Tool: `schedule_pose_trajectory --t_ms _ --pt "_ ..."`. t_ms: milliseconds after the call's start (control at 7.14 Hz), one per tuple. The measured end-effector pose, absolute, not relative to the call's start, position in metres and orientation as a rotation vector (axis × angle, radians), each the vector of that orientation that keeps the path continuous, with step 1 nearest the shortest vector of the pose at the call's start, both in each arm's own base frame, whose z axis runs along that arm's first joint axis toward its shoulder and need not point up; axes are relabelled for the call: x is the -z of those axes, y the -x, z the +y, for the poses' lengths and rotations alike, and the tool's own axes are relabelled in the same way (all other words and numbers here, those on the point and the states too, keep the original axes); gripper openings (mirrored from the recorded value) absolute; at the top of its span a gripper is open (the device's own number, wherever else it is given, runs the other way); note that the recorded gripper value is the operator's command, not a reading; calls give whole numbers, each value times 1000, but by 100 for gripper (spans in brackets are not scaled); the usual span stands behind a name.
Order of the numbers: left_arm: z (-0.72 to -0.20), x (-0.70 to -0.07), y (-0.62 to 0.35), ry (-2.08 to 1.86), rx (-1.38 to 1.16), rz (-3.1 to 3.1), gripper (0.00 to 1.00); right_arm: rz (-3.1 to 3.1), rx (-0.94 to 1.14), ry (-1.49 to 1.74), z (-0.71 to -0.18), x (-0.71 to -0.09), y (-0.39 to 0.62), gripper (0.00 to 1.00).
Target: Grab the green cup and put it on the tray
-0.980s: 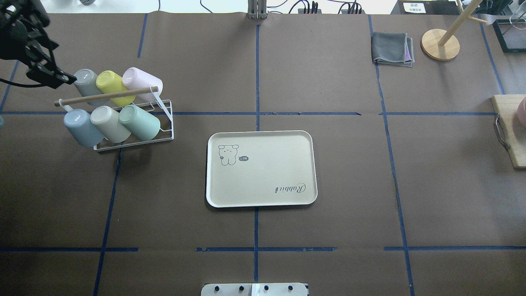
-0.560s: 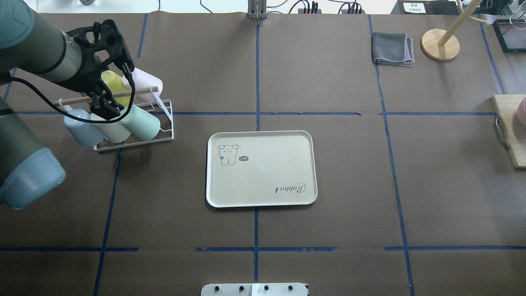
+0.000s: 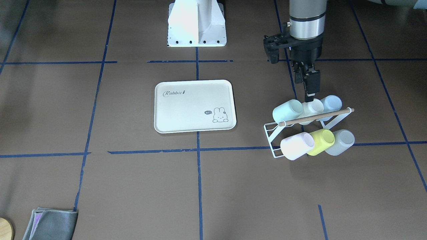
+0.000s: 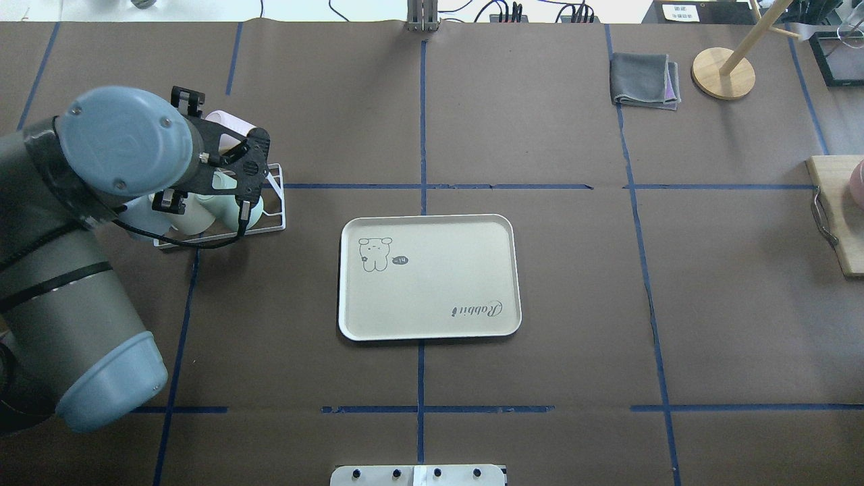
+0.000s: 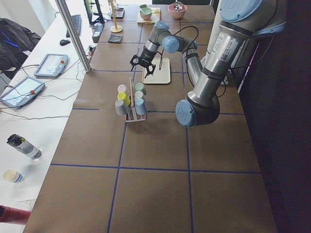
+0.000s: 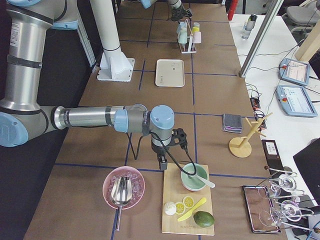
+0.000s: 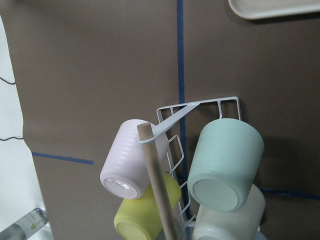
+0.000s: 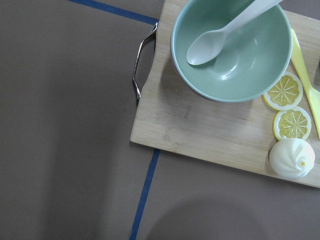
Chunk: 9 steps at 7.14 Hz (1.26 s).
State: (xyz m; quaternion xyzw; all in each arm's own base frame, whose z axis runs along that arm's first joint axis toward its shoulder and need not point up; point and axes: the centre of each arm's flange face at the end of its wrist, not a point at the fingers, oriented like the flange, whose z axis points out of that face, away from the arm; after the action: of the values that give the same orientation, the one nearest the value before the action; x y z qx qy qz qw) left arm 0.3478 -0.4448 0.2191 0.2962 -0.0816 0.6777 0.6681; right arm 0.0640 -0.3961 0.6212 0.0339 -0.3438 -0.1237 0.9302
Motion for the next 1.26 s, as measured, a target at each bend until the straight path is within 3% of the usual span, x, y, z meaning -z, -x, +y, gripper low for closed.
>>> schedule_pose_trajectory --t_ms 420,1260 --pt "-423 -221 -376 -554 -1752 -442 100 -706 251 -60 -392 -625 -64 100" --pt "-396 -248 -436 -485 -1910 -637 100 -709 246 -49 -387 -630 -64 100"
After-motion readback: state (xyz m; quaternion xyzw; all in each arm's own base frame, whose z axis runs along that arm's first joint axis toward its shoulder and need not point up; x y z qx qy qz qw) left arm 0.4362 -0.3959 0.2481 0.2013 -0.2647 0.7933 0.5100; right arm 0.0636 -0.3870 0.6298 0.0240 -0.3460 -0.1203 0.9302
